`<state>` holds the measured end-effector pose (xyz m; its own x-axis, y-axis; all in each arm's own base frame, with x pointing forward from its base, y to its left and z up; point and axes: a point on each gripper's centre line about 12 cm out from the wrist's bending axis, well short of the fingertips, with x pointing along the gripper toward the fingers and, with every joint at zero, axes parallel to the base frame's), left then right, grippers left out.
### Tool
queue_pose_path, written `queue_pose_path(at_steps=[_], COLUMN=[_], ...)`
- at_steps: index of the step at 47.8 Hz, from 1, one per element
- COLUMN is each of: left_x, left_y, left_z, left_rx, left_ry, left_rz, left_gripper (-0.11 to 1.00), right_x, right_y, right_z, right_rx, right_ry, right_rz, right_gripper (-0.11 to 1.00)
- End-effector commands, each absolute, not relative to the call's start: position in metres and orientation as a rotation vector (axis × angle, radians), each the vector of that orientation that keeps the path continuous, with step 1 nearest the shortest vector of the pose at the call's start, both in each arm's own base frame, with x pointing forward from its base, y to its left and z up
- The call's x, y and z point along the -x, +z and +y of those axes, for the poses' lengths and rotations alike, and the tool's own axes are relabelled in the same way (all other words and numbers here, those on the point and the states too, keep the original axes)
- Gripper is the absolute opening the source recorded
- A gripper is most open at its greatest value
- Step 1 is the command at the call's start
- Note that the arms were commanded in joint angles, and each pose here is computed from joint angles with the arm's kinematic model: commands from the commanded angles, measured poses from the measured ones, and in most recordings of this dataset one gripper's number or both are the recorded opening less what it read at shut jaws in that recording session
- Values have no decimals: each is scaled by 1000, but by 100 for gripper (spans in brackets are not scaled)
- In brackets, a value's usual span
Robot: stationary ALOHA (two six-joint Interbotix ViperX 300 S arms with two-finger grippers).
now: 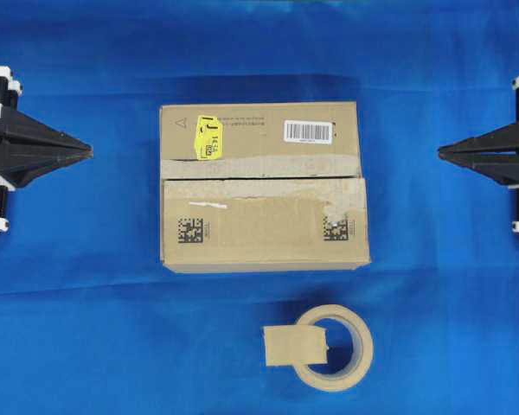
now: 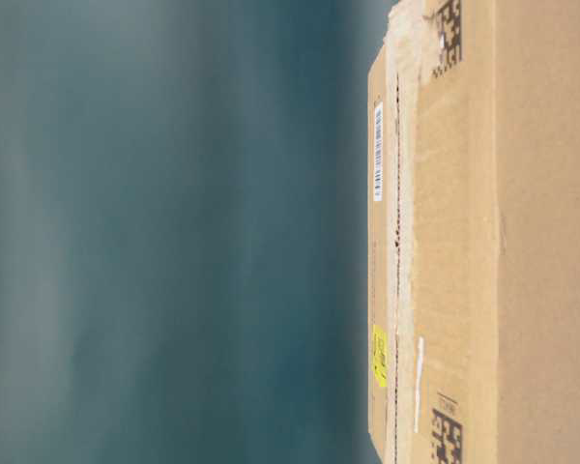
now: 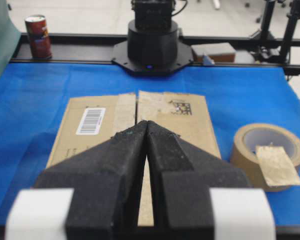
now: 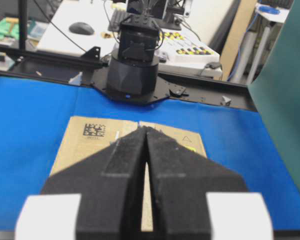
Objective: Apply tape along the seams of the closed cardboard box to seal it securely.
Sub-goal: 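Move the left gripper toward the beige tape roll's loose tab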
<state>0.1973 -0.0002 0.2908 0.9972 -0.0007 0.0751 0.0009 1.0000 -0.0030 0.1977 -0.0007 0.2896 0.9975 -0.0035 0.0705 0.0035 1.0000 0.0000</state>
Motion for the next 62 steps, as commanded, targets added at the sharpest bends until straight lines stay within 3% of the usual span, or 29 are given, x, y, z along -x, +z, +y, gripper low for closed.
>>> queue_pose_path(at_steps=[1,19,39,45,53,58,62], left_x=[-201,-212,-227,-243,-277,-299,-318], left_y=[297,295,273,258,233,219,205], left_z=[0,-30,-90,-103,-119,-128,-135], left_rx=[-25,-267,-750,-801,-869,-946,-1044], left_ry=[3,-119,-335,-381,-434,-456,-478], left_rz=[-83,-156,-196,-141,-44,-11,8], left_gripper=[0,0,2,25,74,67,67], right_x=[-201,-201,-204,-204,-205,-205,-205], right_y=[302,304,306,307,306,306,305], right_z=[0,-1,-1,-1,-1,-1,-1], right_rx=[-14,-20,-21,-17,-13,-12,-10], right_ry=[-2,-2,-3,-2,-2,-2,-2], right_rz=[-101,-112,-143,-156,-155,-150,-147], right_gripper=[0,0,0,0,0,0,0])
